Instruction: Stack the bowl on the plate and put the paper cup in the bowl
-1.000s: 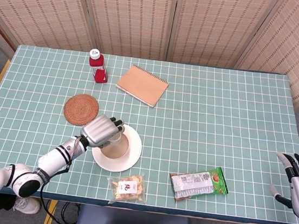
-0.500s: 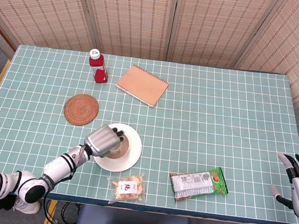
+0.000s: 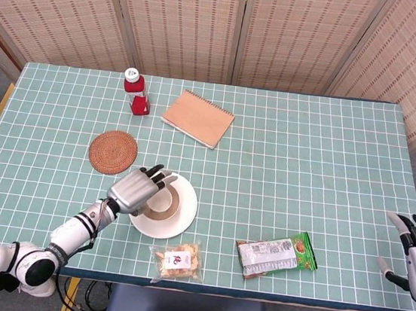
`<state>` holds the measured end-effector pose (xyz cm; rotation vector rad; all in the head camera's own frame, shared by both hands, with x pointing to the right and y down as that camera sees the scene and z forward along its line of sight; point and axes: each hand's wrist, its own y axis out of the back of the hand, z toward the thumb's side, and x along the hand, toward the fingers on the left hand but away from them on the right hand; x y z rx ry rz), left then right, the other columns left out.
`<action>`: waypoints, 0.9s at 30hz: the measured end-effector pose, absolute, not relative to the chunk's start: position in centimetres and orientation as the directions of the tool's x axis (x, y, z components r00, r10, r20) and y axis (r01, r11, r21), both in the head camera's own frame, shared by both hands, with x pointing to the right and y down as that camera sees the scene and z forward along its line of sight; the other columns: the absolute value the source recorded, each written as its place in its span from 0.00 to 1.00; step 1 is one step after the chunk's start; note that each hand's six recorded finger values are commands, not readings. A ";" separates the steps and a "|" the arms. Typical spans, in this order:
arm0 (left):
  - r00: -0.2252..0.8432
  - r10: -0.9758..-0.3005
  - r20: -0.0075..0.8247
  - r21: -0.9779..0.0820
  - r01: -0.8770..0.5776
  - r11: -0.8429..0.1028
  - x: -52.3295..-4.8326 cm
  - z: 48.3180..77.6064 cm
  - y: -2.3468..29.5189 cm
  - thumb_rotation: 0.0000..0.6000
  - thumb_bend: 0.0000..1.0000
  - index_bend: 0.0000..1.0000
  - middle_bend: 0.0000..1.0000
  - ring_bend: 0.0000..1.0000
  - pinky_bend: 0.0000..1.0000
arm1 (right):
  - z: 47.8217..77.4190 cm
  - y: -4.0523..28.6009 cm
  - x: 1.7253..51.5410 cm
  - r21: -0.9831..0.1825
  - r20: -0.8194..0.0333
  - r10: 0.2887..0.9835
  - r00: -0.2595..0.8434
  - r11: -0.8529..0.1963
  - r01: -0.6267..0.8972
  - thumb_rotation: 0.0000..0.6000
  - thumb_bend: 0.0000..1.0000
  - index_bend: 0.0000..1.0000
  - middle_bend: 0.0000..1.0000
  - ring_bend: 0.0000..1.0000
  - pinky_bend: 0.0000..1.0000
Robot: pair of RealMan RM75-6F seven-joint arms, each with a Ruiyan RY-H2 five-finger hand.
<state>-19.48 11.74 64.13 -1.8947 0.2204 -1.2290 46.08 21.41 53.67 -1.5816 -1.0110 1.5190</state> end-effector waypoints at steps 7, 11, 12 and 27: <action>0.393 -0.662 0.638 -0.761 0.188 -0.621 -24.8 62.0 10.1 1.00 0.29 0.04 0.01 0.05 0.30 | 53.6 21.5 46.2 -0.896 -0.441 0.898 0.002 -0.440 0.065 1.00 0.24 0.12 0.15 0.04 0.14; 0.299 -0.727 0.618 -0.783 0.142 -0.606 -28.4 61.5 9.9 1.00 0.29 0.06 0.01 0.05 0.30 | 53.8 21.5 46.1 -0.895 -0.442 0.897 0.006 -0.442 0.067 1.00 0.24 0.12 0.15 0.04 0.14; 0.277 -0.741 0.612 -0.788 0.131 -0.602 -29.2 61.4 9.9 1.00 0.29 0.07 0.01 0.05 0.30 | 53.8 21.5 46.1 -0.895 -0.442 0.897 0.008 -0.442 0.067 1.00 0.23 0.12 0.15 0.04 0.14; -0.039 -0.871 0.491 -0.867 0.075 -0.492 -40.5 59.0 14.8 1.00 0.29 0.14 0.01 0.05 0.30 | 54.6 20.7 44.7 -0.890 -0.446 0.894 0.055 -0.449 0.076 1.00 0.23 0.12 0.15 0.04 0.14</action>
